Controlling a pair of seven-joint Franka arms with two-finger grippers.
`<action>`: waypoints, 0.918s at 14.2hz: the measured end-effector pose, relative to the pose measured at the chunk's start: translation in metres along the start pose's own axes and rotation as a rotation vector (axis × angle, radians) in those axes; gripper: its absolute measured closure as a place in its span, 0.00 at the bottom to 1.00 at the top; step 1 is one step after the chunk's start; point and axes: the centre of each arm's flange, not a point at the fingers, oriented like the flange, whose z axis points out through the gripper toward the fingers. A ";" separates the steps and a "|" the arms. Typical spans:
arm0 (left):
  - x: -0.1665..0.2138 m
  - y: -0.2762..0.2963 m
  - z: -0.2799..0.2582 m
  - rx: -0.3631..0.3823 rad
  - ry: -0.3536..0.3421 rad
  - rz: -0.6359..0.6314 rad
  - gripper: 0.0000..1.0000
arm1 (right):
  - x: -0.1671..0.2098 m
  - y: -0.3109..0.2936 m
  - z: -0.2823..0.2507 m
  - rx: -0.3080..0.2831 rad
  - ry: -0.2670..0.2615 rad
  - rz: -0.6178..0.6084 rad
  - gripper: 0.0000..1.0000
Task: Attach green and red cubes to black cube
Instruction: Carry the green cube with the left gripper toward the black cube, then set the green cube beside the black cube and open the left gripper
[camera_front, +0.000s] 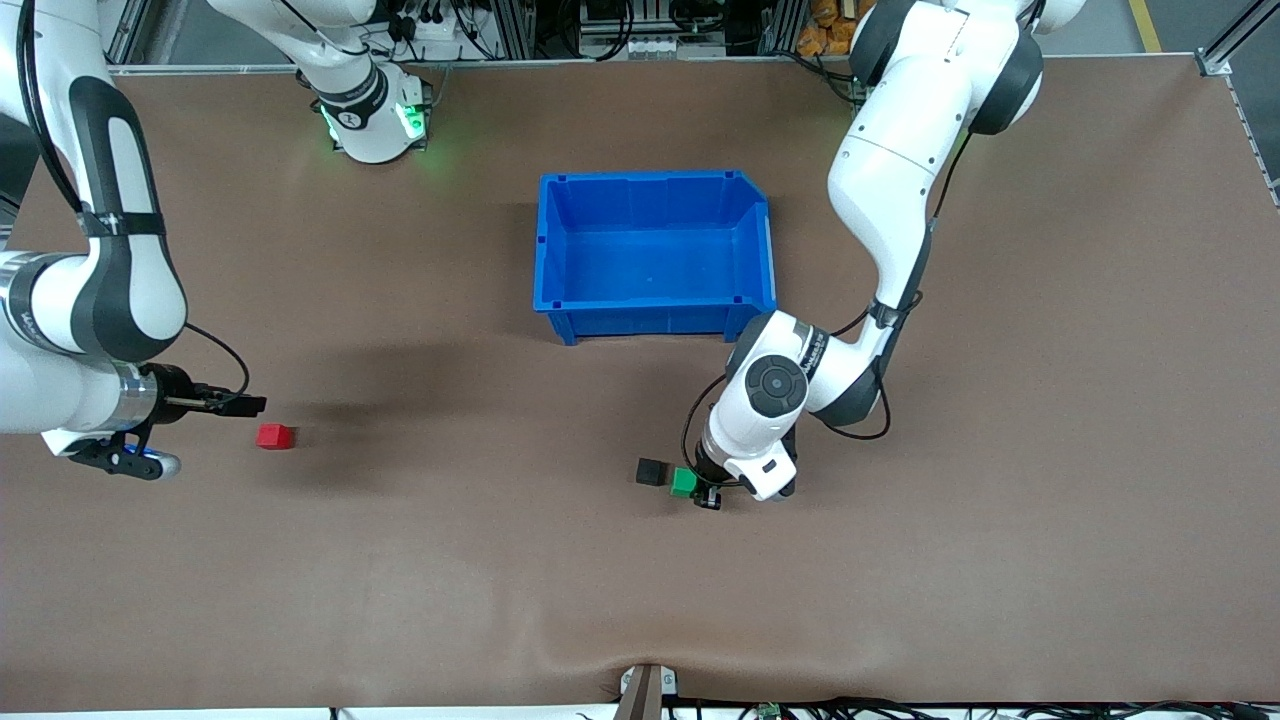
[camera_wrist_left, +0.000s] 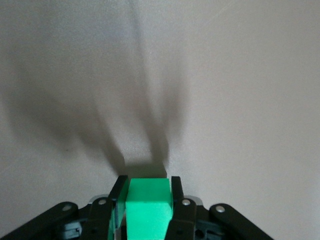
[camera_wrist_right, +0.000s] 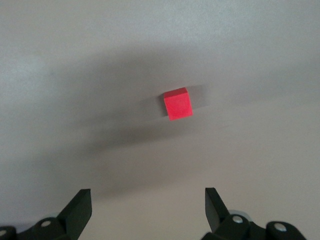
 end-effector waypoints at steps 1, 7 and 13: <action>-0.002 -0.001 0.000 0.000 -0.001 -0.003 0.61 | 0.003 0.001 0.004 0.000 0.004 0.002 0.00; -0.015 -0.008 0.002 0.009 0.001 -0.034 0.61 | 0.015 0.005 0.026 0.002 0.013 0.010 0.00; -0.018 -0.012 -0.001 0.075 0.044 -0.070 0.61 | 0.023 0.005 0.042 0.002 0.021 0.000 0.00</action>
